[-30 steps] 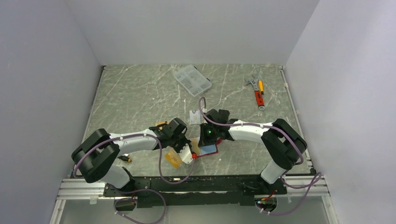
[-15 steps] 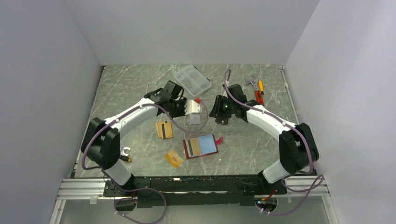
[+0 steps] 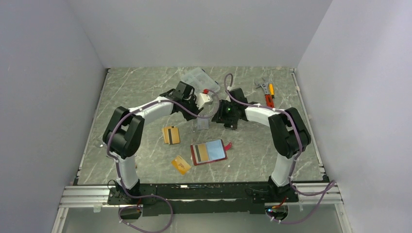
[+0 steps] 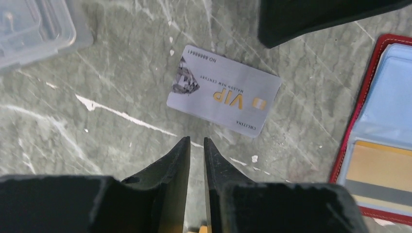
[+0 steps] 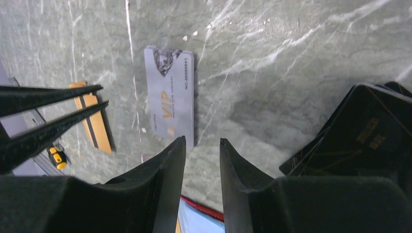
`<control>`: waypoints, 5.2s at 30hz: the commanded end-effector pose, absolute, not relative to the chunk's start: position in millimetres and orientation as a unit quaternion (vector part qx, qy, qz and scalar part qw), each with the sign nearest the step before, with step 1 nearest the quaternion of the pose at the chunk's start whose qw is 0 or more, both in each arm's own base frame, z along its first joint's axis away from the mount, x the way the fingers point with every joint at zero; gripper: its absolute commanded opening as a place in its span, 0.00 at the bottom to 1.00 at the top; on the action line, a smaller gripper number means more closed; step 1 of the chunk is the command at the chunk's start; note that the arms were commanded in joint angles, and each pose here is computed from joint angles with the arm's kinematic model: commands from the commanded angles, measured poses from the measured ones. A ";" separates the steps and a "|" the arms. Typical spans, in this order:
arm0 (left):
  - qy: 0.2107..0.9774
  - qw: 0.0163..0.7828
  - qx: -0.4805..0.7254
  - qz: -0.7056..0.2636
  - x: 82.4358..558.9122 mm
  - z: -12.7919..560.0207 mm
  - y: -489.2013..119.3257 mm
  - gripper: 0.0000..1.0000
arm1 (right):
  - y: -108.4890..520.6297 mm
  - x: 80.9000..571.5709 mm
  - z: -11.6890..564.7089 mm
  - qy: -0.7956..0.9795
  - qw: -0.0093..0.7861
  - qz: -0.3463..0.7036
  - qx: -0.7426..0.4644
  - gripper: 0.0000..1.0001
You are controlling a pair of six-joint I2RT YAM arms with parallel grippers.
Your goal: Put the credit cards into the card holder
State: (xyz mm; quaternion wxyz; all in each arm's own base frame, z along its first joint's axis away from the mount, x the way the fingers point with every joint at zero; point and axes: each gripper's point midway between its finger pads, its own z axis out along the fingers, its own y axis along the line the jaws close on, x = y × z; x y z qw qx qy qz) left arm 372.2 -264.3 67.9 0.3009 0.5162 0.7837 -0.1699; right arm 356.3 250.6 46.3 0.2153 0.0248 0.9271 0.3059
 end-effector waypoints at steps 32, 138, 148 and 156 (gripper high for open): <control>0.820 0.361 0.384 -0.226 381.0 103.5 -279.9 0.19 | 265.9 405.4 40.1 0.933 0.259 0.251 0.000 0.59; 0.800 0.271 0.461 -0.273 344.1 57.4 -310.6 0.16 | 307.9 352.3 71.2 0.818 0.201 0.535 0.061 0.00; 0.780 0.319 0.366 -0.395 352.1 154.1 -281.2 0.55 | 295.3 336.4 92.7 0.828 0.242 0.506 -0.023 0.00; 0.759 0.301 0.265 -0.514 343.0 170.2 -268.5 0.72 | 284.7 315.4 118.3 0.818 0.267 0.504 -0.078 0.00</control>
